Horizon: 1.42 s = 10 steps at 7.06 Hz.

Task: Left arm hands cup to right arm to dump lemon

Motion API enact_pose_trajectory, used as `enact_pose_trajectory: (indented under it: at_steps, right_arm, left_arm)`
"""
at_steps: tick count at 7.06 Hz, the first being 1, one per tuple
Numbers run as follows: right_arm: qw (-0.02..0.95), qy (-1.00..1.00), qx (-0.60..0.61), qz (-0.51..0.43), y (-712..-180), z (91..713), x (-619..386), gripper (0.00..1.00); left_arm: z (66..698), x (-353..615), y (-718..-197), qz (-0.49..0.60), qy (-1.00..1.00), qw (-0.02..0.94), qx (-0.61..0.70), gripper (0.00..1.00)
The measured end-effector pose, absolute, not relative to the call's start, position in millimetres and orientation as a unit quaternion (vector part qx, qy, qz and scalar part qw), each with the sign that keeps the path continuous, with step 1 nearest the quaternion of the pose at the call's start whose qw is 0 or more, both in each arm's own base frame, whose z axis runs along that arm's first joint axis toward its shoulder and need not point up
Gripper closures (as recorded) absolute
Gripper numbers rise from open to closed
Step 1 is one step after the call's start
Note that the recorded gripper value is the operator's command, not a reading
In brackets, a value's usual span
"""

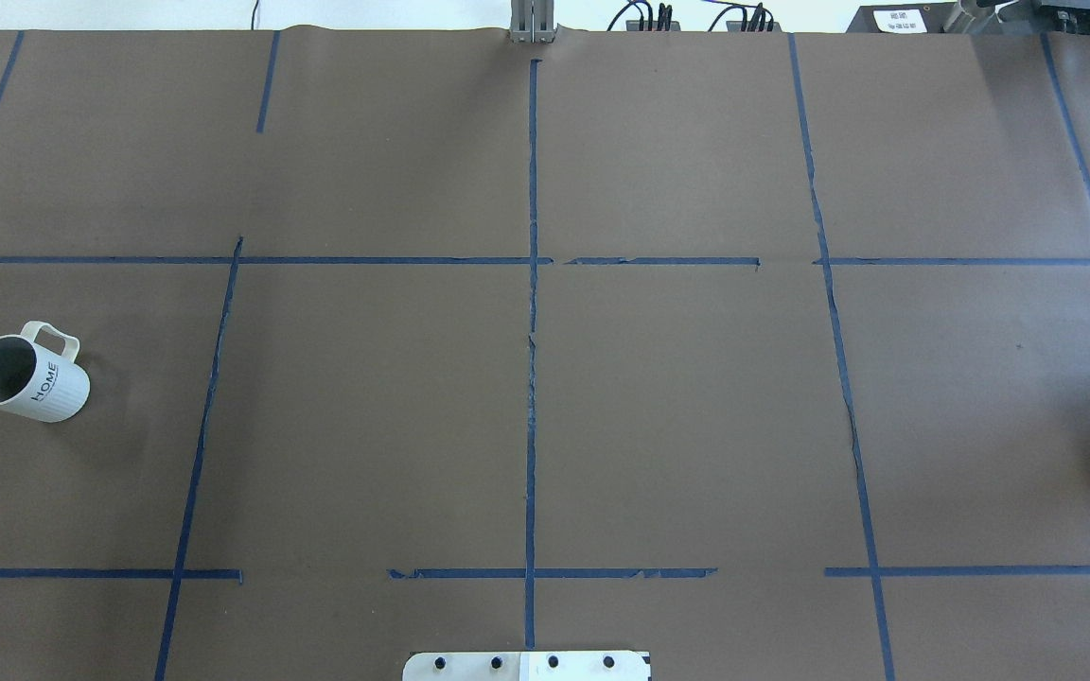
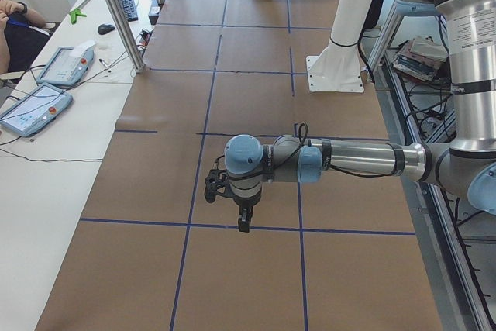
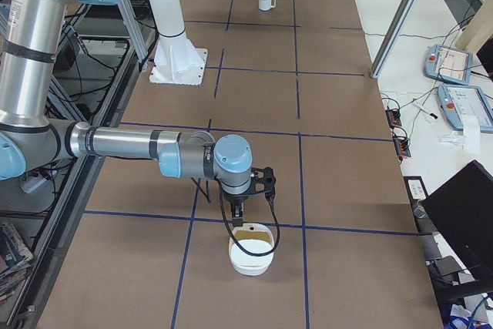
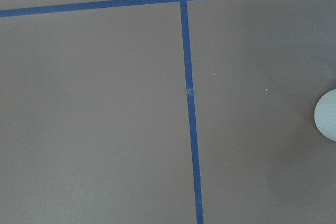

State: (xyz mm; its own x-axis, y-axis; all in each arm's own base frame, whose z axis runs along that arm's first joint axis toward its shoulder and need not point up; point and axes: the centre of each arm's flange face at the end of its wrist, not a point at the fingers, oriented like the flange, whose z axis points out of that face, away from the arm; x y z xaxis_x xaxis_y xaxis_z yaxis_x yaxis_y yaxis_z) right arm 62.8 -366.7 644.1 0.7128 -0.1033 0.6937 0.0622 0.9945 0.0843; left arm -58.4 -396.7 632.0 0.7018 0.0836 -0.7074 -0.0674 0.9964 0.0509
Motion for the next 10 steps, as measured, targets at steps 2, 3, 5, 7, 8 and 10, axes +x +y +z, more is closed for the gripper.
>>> enact_pose_trajectory:
  at_steps: [2,3,5,7,8,10]
  right_arm:
    - [0.925,-0.376,0.028,-0.045,-366.9,643.2,62.7,0.00]
    - [0.925,-0.376,0.029,-0.046,-367.1,642.7,62.6,0.00]
    - [0.925,-0.377,0.031,-0.046,-368.6,640.3,62.6,0.00]
    - [0.925,-0.377,0.034,-0.047,-370.5,638.0,62.7,0.00]
    - [0.925,-0.377,0.035,-0.048,-370.9,637.1,62.7,0.00]
    - [0.924,-0.376,0.037,-0.049,-371.3,635.5,62.7,0.00]
  left_arm:
    - [632.9,-58.5,-394.0,0.041,0.384,0.922,0.009,0.00]
    - [631.7,-58.4,-393.4,0.042,0.384,0.922,0.010,0.00]
    - [625.0,-58.8,-393.6,0.043,0.382,0.923,0.015,0.00]
    - [604.5,-58.9,-403.0,0.049,0.382,0.922,0.037,0.00]
    - [597.1,-58.9,-409.5,0.053,0.382,0.921,0.046,0.00]
    - [594.6,-57.1,-411.7,0.053,0.384,0.921,0.049,0.00]
